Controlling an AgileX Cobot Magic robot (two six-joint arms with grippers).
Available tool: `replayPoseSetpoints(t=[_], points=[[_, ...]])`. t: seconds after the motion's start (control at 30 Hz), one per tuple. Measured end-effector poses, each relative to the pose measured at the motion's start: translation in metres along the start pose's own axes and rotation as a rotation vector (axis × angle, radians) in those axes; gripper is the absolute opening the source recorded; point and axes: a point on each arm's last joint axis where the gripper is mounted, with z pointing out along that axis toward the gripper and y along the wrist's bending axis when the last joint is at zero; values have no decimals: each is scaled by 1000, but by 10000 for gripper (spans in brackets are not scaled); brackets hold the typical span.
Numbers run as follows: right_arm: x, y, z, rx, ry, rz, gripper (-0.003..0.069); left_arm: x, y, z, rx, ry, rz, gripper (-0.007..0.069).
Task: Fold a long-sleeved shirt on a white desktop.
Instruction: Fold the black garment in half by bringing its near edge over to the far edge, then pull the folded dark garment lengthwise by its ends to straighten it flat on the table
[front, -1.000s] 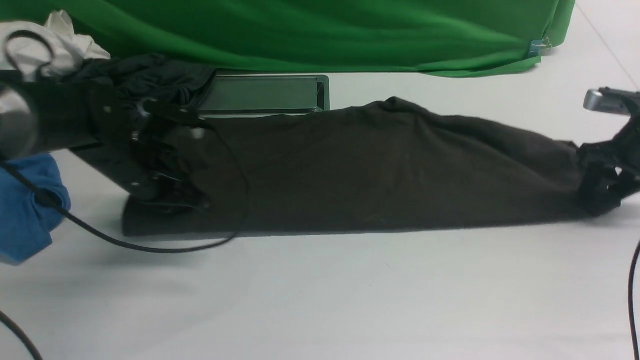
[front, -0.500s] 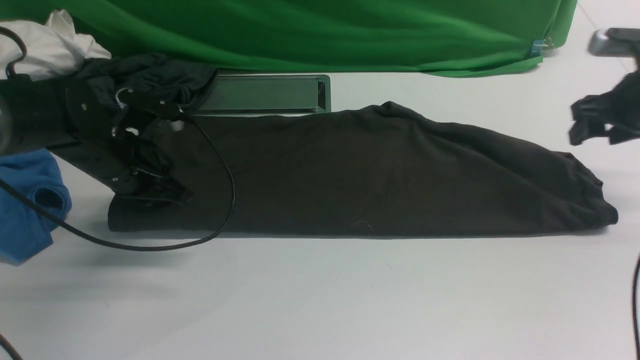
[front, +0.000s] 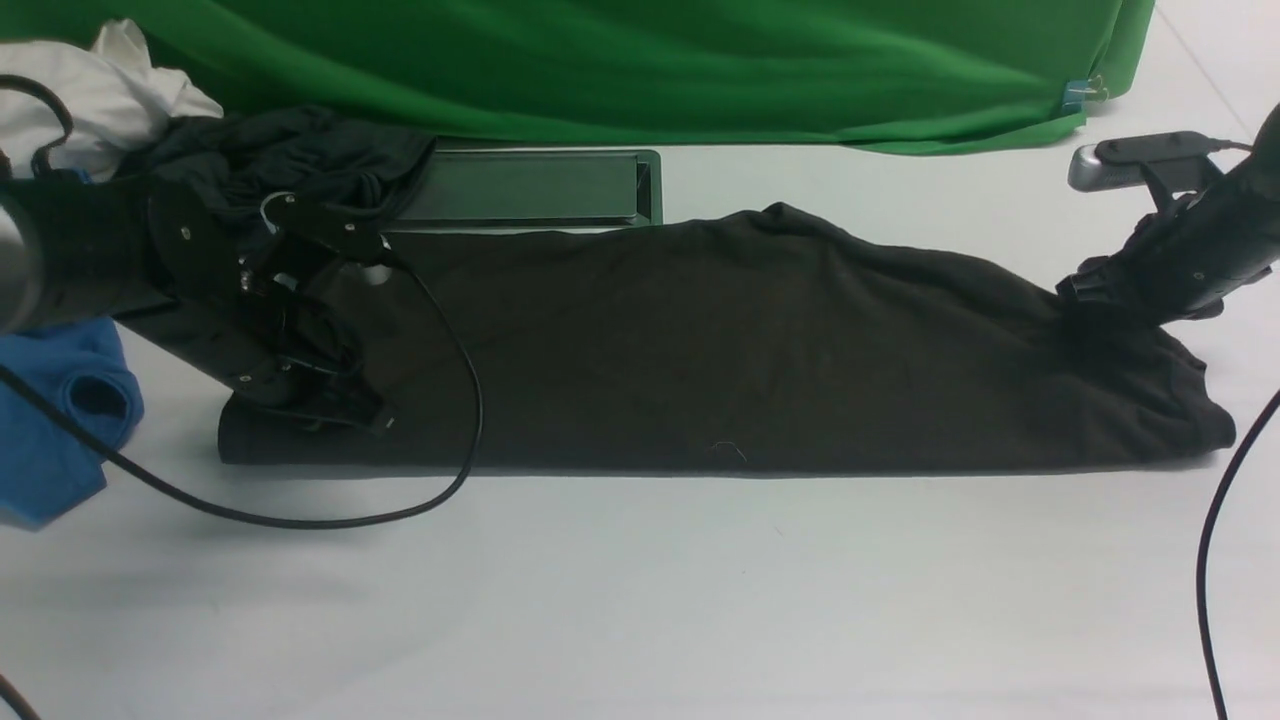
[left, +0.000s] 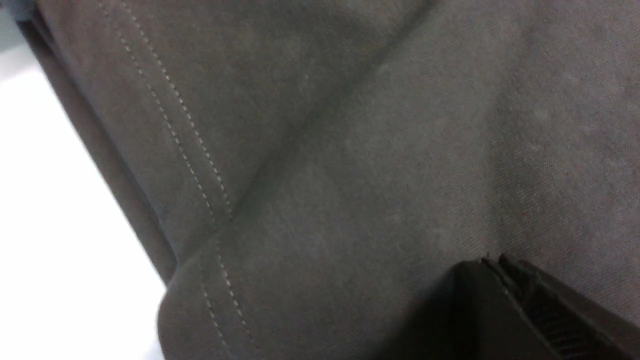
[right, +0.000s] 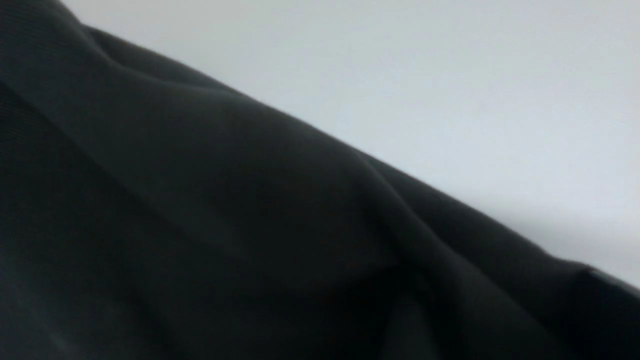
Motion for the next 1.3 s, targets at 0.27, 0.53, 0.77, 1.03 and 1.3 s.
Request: replayPoseSetpoints(t=[0.27, 0.53, 0.77, 1.03, 1.3], points=[[0, 1, -10, -6, 7, -12, 94, 0, 0, 1, -1, -2, 24, 18], [-10, 1, -28, 22, -76, -38, 44, 1, 0, 1, -3, -4, 25, 18], [-15, -3, -23, 63, -139, -53, 96, 0, 0, 1, -4, -6, 24, 18], [-11, -13, -30, 124, -100, -8, 463, -1, -3, -9, -8, -26, 24, 18], [12, -37, -42, 46, 49, 238, 615, -37, -58, -91, -31, -282, 169, 18]])
